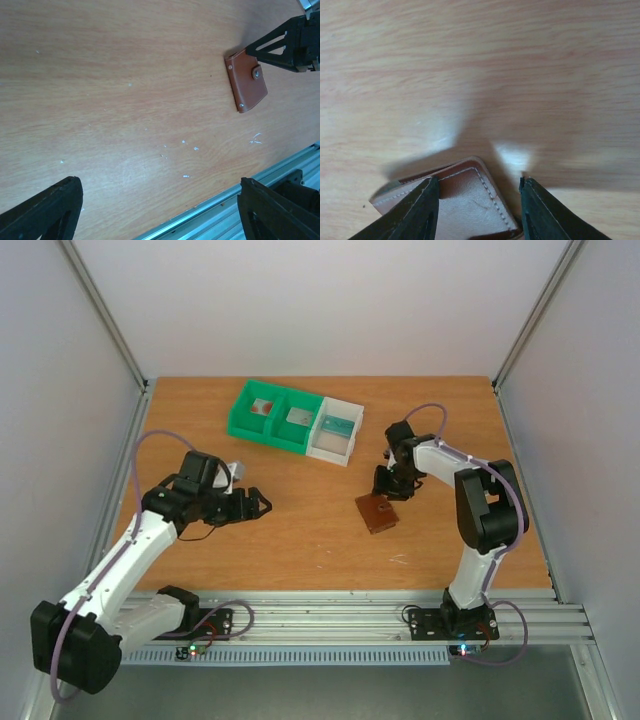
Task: Take the credit cards out of the card holder
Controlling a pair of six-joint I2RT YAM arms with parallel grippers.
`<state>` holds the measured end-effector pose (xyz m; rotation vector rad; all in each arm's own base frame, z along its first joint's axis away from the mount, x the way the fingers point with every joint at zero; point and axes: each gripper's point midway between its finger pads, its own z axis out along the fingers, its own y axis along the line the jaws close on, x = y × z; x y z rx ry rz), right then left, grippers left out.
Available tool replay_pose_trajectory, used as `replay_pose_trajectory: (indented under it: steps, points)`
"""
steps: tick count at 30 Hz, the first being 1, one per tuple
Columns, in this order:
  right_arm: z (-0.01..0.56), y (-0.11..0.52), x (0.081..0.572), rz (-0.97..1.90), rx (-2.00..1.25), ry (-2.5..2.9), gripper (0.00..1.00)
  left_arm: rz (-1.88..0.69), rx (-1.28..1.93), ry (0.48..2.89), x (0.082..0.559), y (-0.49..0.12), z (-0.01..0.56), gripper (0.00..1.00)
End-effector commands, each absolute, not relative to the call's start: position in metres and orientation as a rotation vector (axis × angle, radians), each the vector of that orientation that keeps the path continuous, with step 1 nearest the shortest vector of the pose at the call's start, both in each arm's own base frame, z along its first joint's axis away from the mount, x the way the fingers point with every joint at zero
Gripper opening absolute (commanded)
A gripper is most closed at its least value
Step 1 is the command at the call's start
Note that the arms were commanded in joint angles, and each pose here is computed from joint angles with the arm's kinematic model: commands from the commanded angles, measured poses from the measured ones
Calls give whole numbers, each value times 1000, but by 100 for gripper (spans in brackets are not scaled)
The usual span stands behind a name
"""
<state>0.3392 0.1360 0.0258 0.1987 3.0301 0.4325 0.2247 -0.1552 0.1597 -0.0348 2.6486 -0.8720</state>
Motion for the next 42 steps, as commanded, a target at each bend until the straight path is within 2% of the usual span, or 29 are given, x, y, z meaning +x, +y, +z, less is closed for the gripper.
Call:
replay_pose_trajectory:
  steps: [1,10,19,26,34,42]
  points:
    - [20,159,326,479,114,3059,45,-960,-56,2620,230,-167,159,85]
    - [22,204,295,483,74,3096,42,-954,-81,2638,231,-166,151,83]
    - [45,198,267,536,69,3061,52,-1000,-83,2652,227,-171,140,82]
    - [41,207,249,563,13,3085,48,-1037,-89,2653,230,-176,135,80]
    - [38,246,235,574,-142,3096,42,-1065,-108,2659,230,-178,133,78]
    - [50,239,234,271,-278,3041,34,-1057,-116,2654,229,-177,133,77]
